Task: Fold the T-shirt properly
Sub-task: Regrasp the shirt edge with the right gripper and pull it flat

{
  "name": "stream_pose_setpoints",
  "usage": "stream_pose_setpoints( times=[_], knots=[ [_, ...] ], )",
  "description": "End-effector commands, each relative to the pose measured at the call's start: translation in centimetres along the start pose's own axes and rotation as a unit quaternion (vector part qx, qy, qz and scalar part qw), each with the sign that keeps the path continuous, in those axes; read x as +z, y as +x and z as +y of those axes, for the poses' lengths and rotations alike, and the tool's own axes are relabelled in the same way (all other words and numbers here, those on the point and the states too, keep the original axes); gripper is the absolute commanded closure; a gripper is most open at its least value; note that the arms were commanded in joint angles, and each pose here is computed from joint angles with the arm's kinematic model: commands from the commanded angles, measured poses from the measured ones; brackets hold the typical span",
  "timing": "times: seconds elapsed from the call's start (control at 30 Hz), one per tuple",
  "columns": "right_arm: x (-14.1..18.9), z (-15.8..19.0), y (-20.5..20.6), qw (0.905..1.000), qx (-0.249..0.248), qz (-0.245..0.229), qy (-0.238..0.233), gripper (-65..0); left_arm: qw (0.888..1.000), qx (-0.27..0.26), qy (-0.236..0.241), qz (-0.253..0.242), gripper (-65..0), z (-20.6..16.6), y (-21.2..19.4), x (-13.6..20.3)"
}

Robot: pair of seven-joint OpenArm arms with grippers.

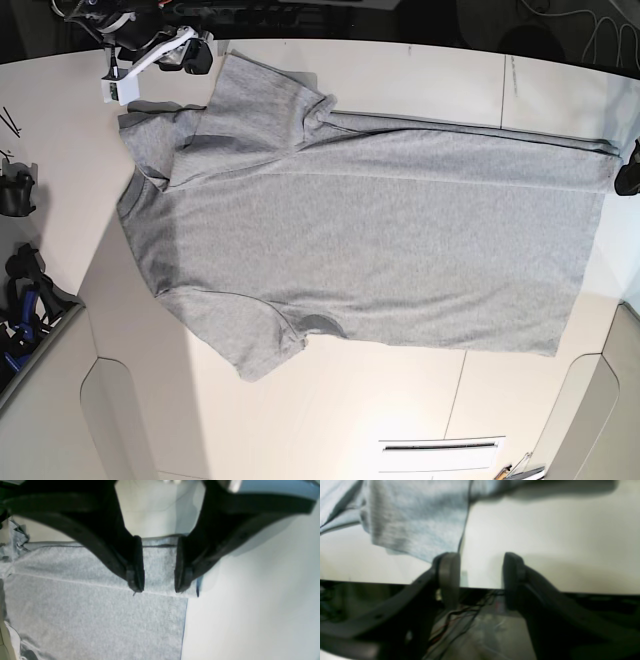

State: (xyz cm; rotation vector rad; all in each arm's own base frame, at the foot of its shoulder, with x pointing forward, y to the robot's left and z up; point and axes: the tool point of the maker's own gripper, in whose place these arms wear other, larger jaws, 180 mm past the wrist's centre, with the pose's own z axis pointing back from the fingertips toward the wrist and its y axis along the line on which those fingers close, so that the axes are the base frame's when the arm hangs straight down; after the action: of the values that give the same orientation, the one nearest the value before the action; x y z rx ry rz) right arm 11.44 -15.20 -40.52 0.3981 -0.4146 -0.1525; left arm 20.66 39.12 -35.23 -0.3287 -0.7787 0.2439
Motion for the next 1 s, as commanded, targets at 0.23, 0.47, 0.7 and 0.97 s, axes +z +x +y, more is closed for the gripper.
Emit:
stream_pose_setpoints(
  times=[0.23, 0.47, 0.7, 0.97],
  knots=[
    [-2.5, 0.7, -1.4, 0.9951, -0.062, 0.010, 0.077, -28.0, 1.000, -0.015, -0.006, -0.015, -24.2, -0.2, 1.7, 0.5],
    [-2.6, 2.2, -2.3, 0.9909, -0.062, 0.032, 0.115, -28.0, 1.000, -0.014, -0.007, -0.016, -24.2, -0.3, 1.7, 0.5],
    [-3.2, 4.4, -3.0, 0.9873, -0.045, 0.051, 0.143, -27.7, 1.000, -0.014, -0.007, -0.016, -24.2, -0.3, 1.7, 0.5],
    [-3.6, 5.8, -3.3, 0.9843, -0.034, 0.062, 0.162, 0.0, 1.000, -0.014, -0.006, -0.016, -24.1, -0.3, 1.7, 0.5]
  ],
)
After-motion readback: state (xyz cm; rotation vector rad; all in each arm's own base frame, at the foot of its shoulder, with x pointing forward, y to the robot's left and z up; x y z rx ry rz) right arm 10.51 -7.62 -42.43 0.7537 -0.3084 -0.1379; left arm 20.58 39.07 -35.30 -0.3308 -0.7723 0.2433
